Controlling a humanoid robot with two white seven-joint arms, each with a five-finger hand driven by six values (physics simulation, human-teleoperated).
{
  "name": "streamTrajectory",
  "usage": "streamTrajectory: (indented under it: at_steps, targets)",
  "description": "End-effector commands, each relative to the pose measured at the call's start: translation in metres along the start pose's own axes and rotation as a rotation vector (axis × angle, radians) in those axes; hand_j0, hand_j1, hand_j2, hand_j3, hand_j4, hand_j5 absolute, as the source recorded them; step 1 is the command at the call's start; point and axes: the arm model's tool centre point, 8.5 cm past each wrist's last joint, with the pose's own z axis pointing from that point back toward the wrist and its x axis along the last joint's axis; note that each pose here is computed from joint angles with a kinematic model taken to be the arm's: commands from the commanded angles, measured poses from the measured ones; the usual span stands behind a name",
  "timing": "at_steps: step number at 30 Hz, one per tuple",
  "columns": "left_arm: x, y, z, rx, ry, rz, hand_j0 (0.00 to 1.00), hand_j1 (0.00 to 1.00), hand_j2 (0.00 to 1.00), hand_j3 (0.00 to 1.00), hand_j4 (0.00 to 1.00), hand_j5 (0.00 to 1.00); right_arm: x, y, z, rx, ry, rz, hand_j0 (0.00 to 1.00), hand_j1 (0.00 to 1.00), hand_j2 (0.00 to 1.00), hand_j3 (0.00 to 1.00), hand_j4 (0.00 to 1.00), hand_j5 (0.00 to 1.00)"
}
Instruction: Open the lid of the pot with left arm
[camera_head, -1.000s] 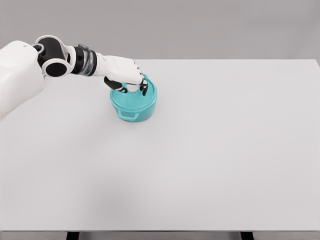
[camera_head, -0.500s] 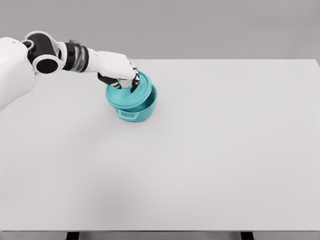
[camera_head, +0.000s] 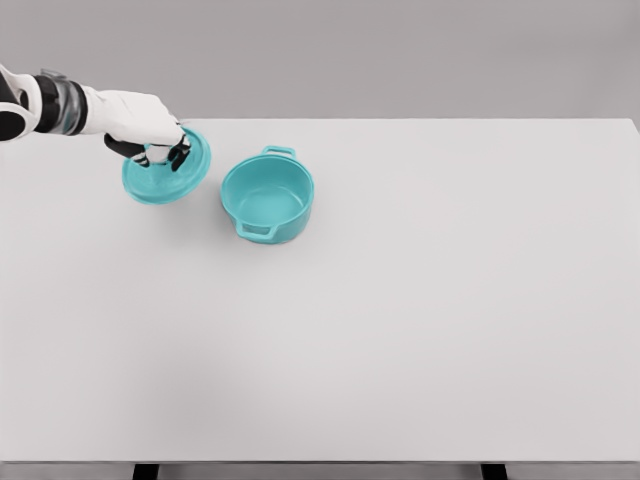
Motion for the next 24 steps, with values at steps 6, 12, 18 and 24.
streamTrajectory:
  at_steps: [6, 12, 18, 24]
  targets:
    - [-0.005, -0.007, 0.000, -0.021, 0.022, 0.004, 1.00, 1.00, 1.00, 1.00, 1.00, 1.00, 0.000, 0.000, 0.000, 0.000, 0.000, 0.000, 1.00, 1.00, 1.00, 1.00, 1.00, 1.00]
    - [-0.006, -0.008, 0.001, -0.023, 0.025, 0.006, 1.00, 1.00, 1.00, 1.00, 1.00, 1.00, 0.000, 0.000, 0.000, 0.000, 0.000, 0.000, 1.00, 1.00, 1.00, 1.00, 1.00, 1.00]
    - [-0.056, -0.087, 0.047, -0.020, 0.118, 0.343, 1.00, 1.00, 1.00, 1.00, 1.00, 1.00, 0.000, 0.000, 0.000, 0.000, 0.000, 0.000, 1.00, 1.00, 1.00, 1.00, 1.00, 1.00]
    - [-0.058, -0.090, 0.048, -0.024, 0.125, 0.355, 1.00, 1.00, 1.00, 1.00, 1.00, 1.00, 0.000, 0.000, 0.000, 0.000, 0.000, 0.000, 1.00, 1.00, 1.00, 1.00, 1.00, 1.00]
